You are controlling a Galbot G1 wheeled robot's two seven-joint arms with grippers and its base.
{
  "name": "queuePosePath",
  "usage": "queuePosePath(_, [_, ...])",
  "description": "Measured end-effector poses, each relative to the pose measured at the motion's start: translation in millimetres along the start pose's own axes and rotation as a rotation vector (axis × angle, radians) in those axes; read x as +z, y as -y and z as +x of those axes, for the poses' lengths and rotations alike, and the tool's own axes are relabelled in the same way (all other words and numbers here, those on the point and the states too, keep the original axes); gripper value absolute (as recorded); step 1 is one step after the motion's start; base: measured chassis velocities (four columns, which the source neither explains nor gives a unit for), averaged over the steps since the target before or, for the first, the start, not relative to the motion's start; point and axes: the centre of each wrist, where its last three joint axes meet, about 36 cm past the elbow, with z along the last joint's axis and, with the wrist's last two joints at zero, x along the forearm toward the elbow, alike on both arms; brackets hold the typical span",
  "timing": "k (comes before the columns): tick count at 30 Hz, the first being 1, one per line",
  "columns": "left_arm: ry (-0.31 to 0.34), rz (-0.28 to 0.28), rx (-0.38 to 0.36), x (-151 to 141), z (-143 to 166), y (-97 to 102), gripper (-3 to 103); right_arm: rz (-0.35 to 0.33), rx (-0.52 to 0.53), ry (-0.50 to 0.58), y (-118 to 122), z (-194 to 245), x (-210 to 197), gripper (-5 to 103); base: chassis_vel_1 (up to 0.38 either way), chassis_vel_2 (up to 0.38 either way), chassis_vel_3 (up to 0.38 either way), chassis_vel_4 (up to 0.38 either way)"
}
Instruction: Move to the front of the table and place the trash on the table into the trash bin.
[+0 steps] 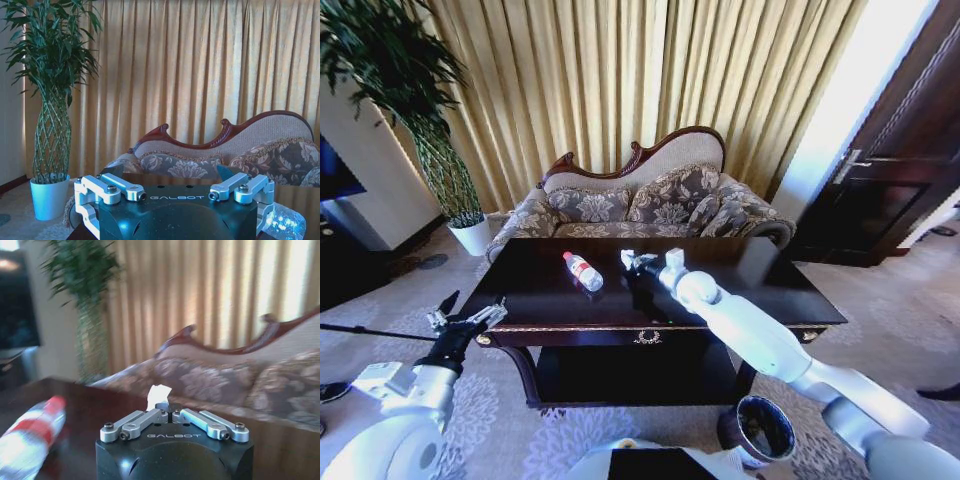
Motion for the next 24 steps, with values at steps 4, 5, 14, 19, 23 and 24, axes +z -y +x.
queuePosePath(4, [-0.004, -0.009, -0.004, 2.1, 0.0, 2.9, 100, 0.027, 0.163, 0.061, 22.4, 31.3, 5.2, 0, 0.000, 0.000, 0.000, 0.000])
queuePosePath(5, [-0.004, -0.009, -0.004, 2.1, 0.0, 2.9, 100, 0.027, 0.163, 0.061, 22.4, 31.3, 5.2, 0, 0.000, 0.000, 0.000, 0.000])
queuePosePath(14, [0.018, -0.014, -0.012, 0.5, -0.1, 0.8, 100, 0.047, 0.362, 0.140, 63.9, 107.6, 10.9, 0, 0.000, 0.000, 0.000, 0.000])
queuePosePath(19, [0.022, -0.006, -0.005, -0.8, -0.9, 0.1, 100, 0.036, 0.405, 0.107, 64.4, 155.3, 33.2, 0, 0.000, 0.000, 0.000, 0.000])
queuePosePath(23, [0.014, -0.004, 0.006, -0.1, -3.5, -2.0, 100, 0.052, 0.438, 0.106, 59.8, 183.3, 39.5, 0, 0.000, 0.000, 0.000, 0.000])
queuePosePath(24, [0.011, -0.004, 0.008, -0.1, -3.6, -2.6, 100, 0.056, 0.447, 0.110, 59.2, 189.7, 38.9, 0, 0.000, 0.000, 0.000, 0.000])
